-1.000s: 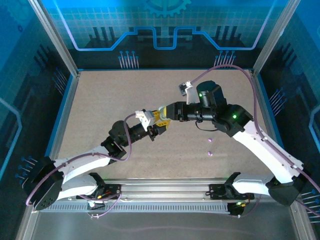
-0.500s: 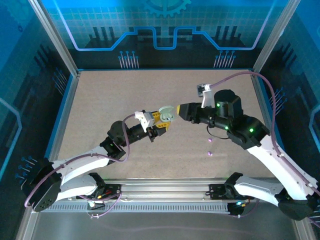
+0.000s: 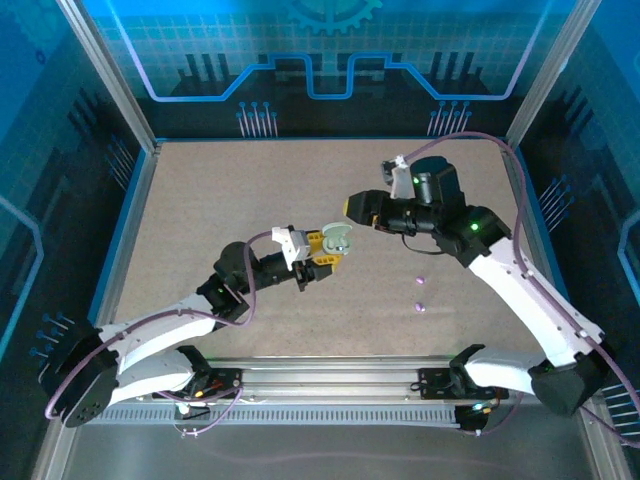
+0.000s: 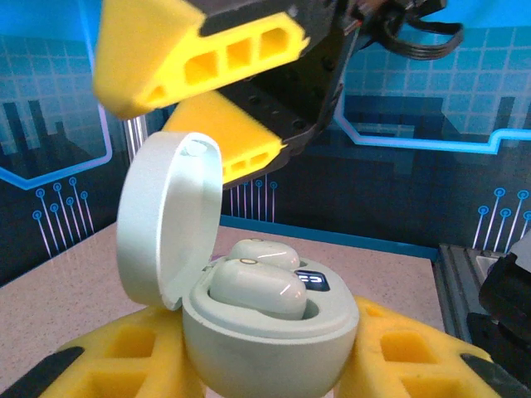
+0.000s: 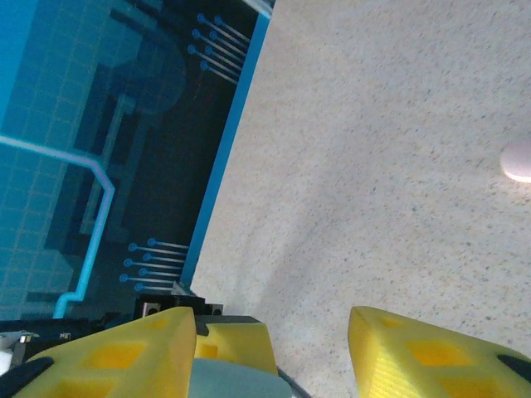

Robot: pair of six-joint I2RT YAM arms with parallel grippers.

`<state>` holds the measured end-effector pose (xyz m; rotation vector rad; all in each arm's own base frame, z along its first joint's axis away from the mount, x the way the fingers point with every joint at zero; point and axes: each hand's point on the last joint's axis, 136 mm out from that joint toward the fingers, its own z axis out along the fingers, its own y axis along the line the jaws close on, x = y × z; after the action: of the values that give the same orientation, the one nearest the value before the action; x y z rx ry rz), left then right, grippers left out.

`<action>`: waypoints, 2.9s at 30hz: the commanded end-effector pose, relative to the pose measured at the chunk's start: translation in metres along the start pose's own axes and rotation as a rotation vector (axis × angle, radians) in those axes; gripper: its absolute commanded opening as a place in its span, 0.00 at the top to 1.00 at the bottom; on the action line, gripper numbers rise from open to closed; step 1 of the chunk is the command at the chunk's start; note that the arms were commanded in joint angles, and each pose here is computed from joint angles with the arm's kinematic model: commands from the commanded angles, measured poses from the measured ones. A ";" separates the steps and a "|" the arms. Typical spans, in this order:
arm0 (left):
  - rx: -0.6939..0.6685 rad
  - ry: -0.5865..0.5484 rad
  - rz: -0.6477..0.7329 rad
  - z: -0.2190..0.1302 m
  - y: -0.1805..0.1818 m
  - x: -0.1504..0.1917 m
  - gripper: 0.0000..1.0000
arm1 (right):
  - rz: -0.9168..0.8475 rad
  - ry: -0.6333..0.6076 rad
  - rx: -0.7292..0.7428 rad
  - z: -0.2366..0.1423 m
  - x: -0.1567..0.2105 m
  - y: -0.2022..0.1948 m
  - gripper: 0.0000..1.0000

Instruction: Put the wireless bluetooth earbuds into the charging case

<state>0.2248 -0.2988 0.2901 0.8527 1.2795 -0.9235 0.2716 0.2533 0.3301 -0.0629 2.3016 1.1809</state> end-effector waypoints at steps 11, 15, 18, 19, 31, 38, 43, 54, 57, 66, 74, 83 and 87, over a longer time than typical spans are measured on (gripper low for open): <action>0.038 -0.065 0.032 0.001 -0.009 -0.030 0.74 | 0.004 0.085 -0.032 0.000 0.009 0.007 0.46; 0.036 -0.074 0.027 0.001 -0.009 -0.032 0.74 | 0.010 0.101 -0.029 0.003 0.013 0.004 0.46; 0.034 -0.079 0.028 0.001 -0.009 -0.033 0.74 | 0.012 0.117 -0.026 0.005 0.016 0.002 0.46; 0.034 -0.080 0.029 0.001 -0.008 -0.034 0.74 | 0.011 0.123 -0.026 0.006 0.017 0.001 0.46; 0.012 -0.084 0.024 0.002 -0.004 -0.032 0.74 | -0.016 0.163 -0.008 0.001 0.031 -0.006 0.49; 0.008 -0.084 0.022 0.002 -0.004 -0.032 0.74 | -0.015 0.159 -0.014 0.000 0.031 -0.006 0.49; 0.009 -0.082 0.020 0.004 -0.003 -0.031 0.74 | -0.013 0.162 -0.017 0.000 0.032 -0.006 0.49; -0.002 -0.106 0.022 0.003 -0.001 -0.039 0.74 | -0.043 0.120 -0.046 -0.013 0.029 -0.005 0.48; 0.000 -0.122 0.021 0.002 -0.002 -0.044 0.74 | -0.022 0.071 -0.100 -0.023 0.023 -0.003 0.48; 0.011 -0.163 0.025 0.001 -0.005 -0.059 0.74 | 0.054 0.200 -0.382 -0.023 0.034 0.024 0.47; -0.007 -0.185 0.028 0.000 -0.002 -0.063 0.74 | 0.089 0.325 -0.429 -0.010 0.051 0.026 0.49; -0.022 -0.177 0.035 -0.001 0.000 -0.059 0.74 | 0.059 0.398 -0.518 -0.016 0.066 0.041 0.54; -0.005 -0.165 0.034 0.000 -0.002 -0.057 0.74 | 0.066 0.373 -0.487 -0.012 0.061 0.036 0.71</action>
<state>0.2238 -0.2958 0.3278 0.7868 1.1741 -0.9387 0.2094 0.2748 0.3321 -0.3749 2.2776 1.8489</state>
